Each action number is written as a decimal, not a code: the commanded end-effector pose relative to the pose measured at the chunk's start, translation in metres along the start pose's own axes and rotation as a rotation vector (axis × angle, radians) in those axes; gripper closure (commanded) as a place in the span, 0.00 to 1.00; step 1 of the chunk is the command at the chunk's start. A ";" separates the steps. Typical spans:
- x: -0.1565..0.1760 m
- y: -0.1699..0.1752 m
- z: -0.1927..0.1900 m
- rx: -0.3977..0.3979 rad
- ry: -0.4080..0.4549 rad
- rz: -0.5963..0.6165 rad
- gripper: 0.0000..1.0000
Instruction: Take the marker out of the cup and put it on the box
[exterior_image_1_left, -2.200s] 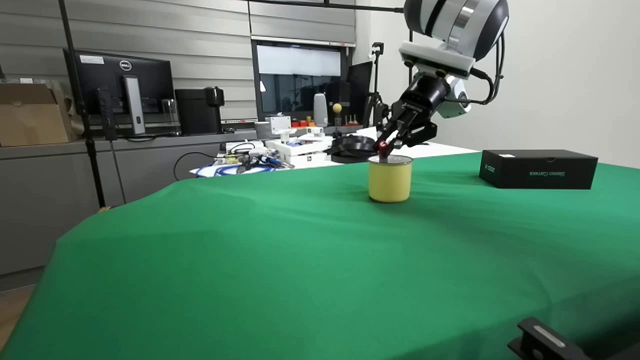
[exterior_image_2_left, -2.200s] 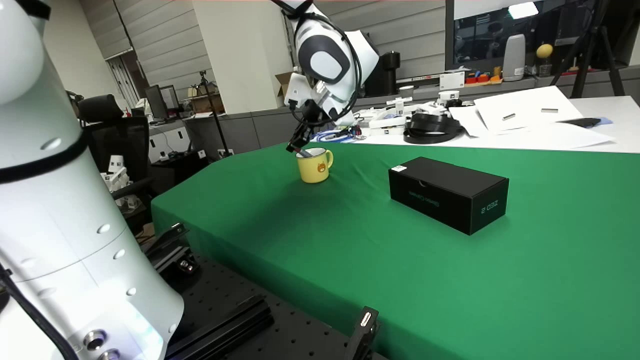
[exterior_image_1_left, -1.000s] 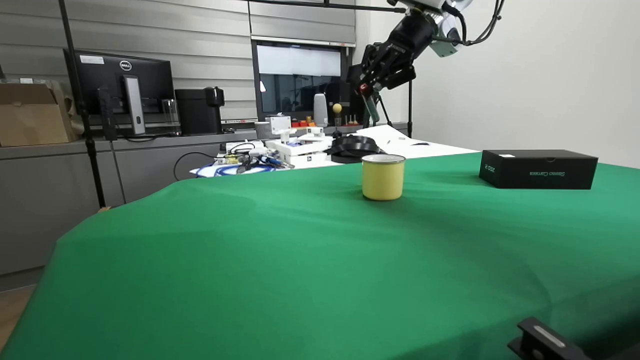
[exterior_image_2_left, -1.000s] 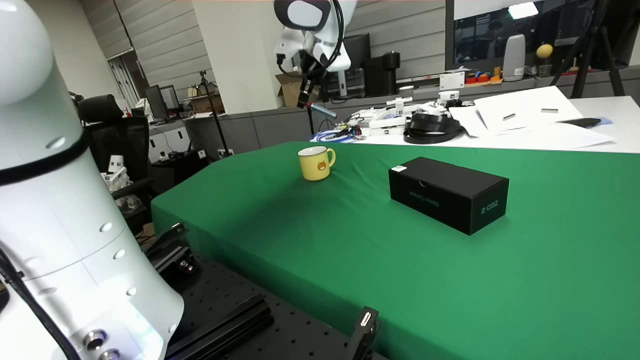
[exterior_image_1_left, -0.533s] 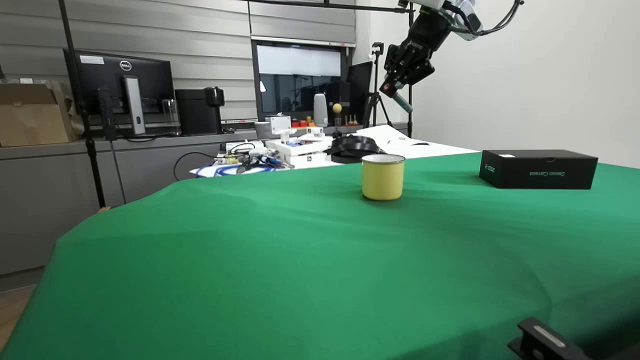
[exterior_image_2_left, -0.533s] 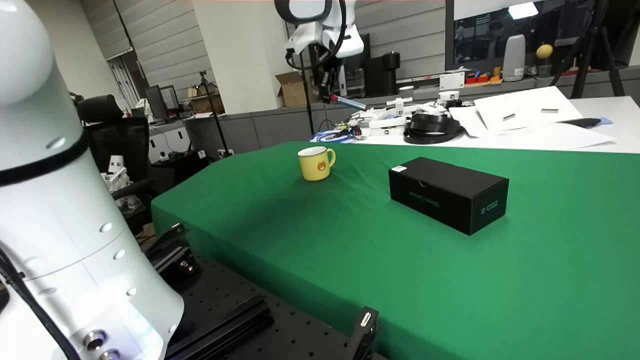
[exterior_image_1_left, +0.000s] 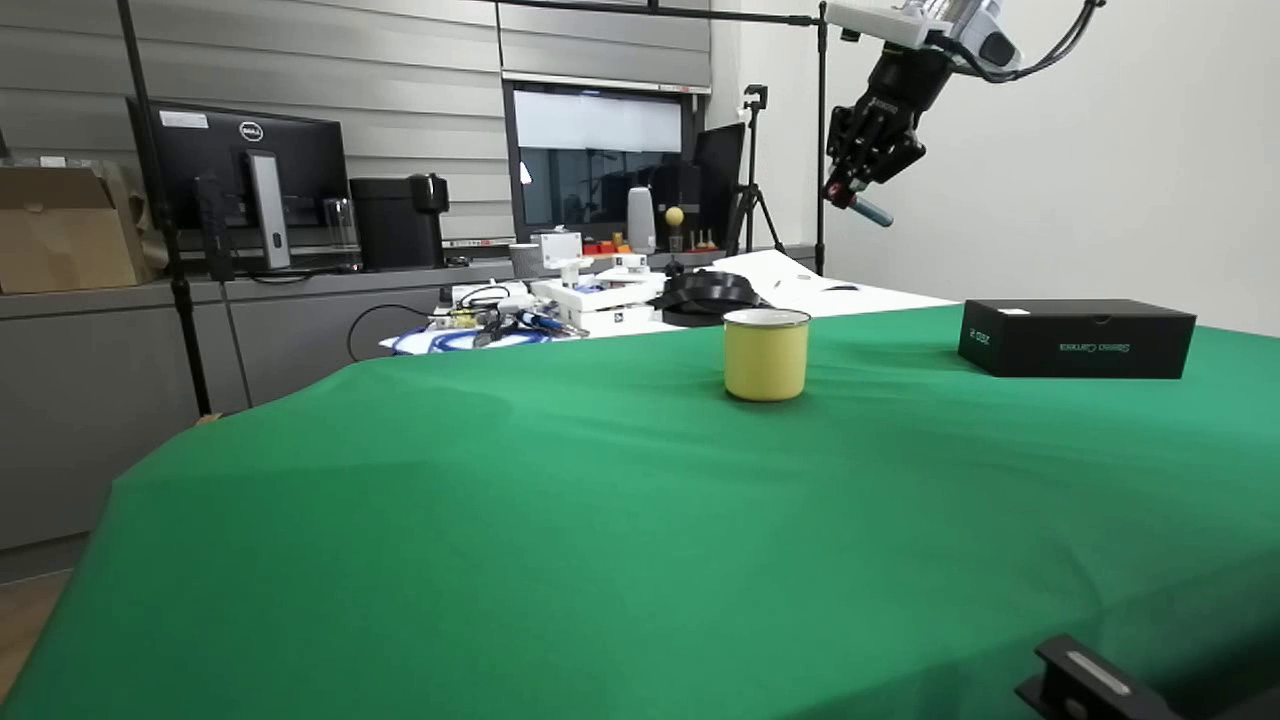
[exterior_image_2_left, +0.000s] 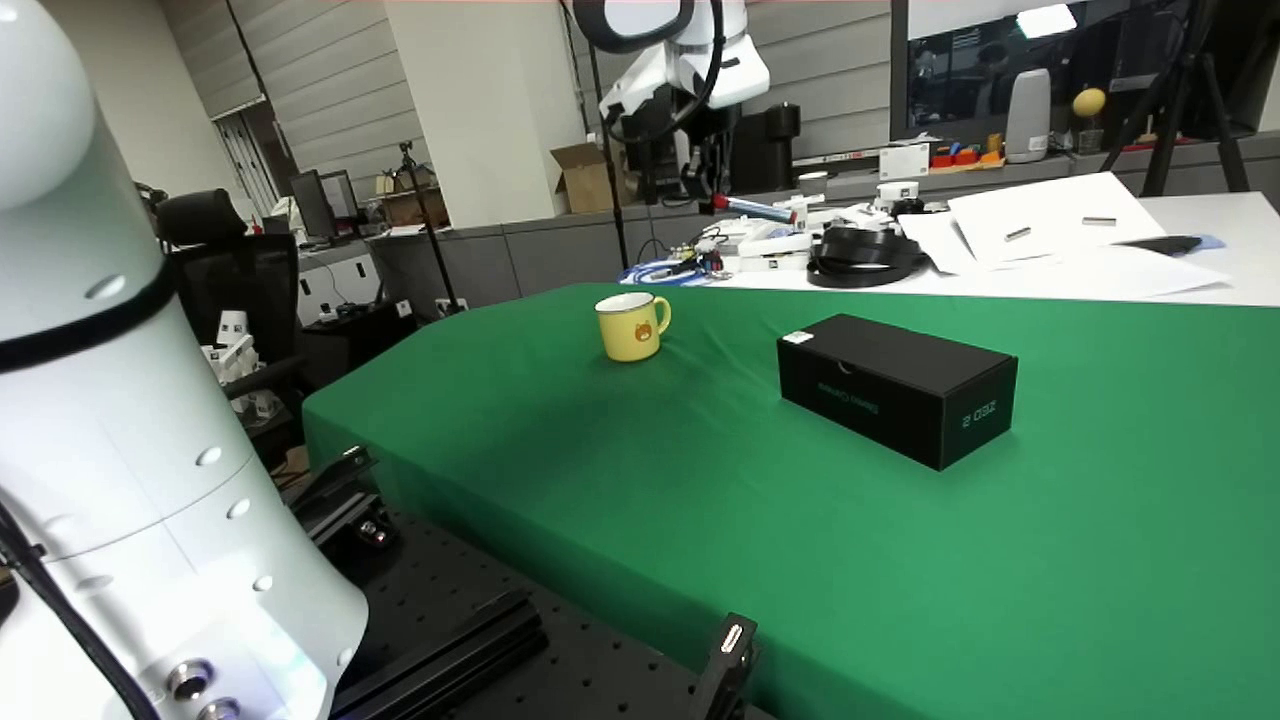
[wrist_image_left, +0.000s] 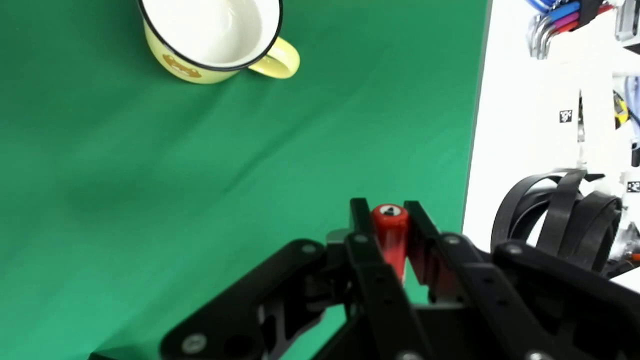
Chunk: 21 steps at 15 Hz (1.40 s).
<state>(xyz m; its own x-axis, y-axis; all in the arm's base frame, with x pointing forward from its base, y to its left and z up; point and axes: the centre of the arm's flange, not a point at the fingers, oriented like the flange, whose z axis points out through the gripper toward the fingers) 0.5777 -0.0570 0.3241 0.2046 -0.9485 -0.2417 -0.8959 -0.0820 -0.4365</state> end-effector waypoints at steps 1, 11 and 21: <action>0.017 0.005 -0.015 0.003 0.043 0.039 0.95; 0.066 0.024 -0.033 0.030 0.069 0.004 0.95; 0.091 0.057 -0.045 0.001 0.109 0.040 0.95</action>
<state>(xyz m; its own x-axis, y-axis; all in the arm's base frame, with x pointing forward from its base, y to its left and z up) 0.5434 -0.1579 0.3087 0.1254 -0.9805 -0.1515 -0.9022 -0.0492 -0.4286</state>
